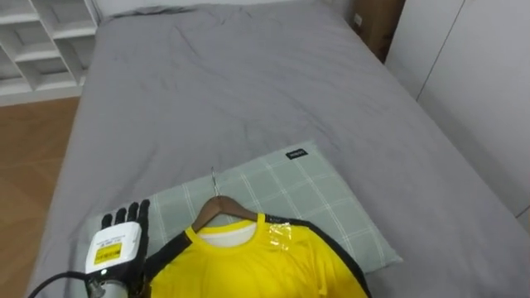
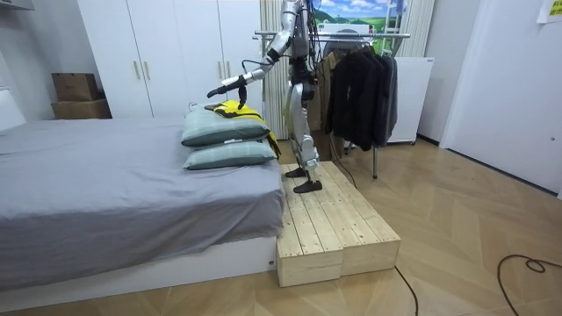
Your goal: Hang clothes
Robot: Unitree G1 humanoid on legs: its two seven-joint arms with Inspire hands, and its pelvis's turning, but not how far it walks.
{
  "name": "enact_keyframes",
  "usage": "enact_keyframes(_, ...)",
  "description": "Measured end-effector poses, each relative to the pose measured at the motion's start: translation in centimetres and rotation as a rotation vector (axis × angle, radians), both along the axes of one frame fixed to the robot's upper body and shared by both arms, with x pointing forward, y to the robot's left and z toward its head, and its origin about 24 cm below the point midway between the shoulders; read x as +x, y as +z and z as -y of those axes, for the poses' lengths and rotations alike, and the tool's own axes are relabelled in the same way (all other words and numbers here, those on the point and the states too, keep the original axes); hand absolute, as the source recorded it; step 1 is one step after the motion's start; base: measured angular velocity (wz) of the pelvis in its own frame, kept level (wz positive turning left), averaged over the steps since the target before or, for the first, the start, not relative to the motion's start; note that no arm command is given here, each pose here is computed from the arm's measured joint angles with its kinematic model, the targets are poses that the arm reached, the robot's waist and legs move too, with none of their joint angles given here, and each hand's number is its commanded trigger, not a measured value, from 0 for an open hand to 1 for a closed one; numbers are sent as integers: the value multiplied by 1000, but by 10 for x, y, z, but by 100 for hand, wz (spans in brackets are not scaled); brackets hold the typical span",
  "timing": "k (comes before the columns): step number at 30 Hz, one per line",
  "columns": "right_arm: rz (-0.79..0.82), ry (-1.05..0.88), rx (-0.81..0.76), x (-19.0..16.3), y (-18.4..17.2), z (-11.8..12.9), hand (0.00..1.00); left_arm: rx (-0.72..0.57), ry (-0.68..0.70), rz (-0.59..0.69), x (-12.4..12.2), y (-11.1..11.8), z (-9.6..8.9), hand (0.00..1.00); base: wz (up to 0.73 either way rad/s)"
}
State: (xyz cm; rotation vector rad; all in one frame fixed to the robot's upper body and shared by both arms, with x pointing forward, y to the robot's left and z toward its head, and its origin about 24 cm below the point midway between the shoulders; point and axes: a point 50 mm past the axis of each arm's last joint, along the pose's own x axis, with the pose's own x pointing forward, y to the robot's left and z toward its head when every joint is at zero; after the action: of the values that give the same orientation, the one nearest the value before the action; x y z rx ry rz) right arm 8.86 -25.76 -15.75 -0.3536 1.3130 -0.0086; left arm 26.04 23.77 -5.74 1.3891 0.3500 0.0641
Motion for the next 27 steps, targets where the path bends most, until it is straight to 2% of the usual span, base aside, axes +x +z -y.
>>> enact_keyframes(3, 32, -5, 9, 8, 1, -2, 0, 0, 6, 13, 9, 6, -1, 0, 6)
enact_keyframes(9, 84, 32, -9, 24, 4, -5, 0, -2, -23, 129, 33, 30, 1, 0, 0)
enact_keyframes(18, 106, 33, -19, 29, 5, -9, 0, -13, -1, 133, 34, 29, -3, 0, 1)
enact_keyframes(22, 128, 32, -20, 37, 7, -9, 0, -11, -12, 162, 47, 40, 0, 0, 8)
enact_keyframes(27, 178, 13, 0, 52, 11, -14, 0, -35, -8, 182, 51, 44, 2, 0, -1)
